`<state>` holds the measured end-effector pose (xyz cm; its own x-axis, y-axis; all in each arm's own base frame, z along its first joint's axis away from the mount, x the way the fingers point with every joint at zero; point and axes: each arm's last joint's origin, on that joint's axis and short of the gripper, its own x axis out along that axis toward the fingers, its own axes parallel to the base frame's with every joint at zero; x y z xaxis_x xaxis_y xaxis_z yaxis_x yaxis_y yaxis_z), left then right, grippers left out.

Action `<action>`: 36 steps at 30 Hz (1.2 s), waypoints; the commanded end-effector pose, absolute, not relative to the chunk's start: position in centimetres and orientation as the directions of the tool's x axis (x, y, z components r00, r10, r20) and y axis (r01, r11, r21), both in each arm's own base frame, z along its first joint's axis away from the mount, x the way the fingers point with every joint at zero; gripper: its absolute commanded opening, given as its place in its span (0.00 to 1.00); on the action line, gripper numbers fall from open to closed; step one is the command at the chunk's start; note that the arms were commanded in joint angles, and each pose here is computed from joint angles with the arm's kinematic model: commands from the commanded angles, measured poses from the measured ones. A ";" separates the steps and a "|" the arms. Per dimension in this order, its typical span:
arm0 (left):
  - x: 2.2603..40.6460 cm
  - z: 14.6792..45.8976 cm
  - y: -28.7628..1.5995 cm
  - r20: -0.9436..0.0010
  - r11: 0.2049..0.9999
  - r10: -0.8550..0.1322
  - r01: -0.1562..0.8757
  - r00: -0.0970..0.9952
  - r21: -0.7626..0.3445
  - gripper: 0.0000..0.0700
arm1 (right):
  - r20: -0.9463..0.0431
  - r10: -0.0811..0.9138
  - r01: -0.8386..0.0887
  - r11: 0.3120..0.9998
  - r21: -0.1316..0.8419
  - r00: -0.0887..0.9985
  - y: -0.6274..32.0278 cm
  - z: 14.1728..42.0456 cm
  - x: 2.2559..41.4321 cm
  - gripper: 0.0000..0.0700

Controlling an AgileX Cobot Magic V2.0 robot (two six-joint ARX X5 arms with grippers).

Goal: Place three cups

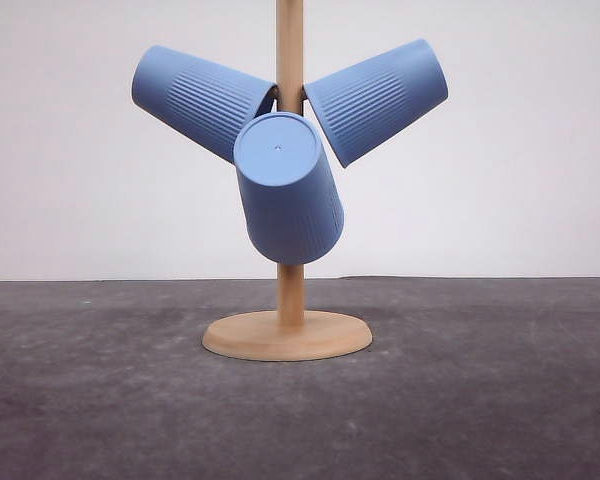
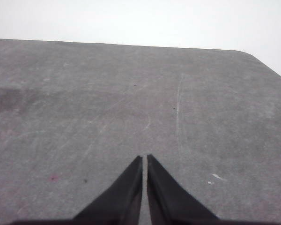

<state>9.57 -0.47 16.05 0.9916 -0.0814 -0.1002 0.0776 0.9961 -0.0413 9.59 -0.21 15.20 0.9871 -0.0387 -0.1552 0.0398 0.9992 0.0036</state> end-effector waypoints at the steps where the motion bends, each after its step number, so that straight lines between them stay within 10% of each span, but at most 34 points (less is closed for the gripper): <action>1: 9.7 15.7 -0.5 -0.102 0.997 -0.080 0.077 0.992 -0.027 0.00 | -0.148 -0.044 0.047 0.999 0.015 0.988 -0.2 15.2 9.6 0.02; 36: 9.7 15.7 -0.5 -0.103 0.997 -0.080 0.077 0.991 -0.027 0.00 | -0.148 -0.044 0.047 0.999 0.015 0.988 -0.2 15.2 9.6 0.02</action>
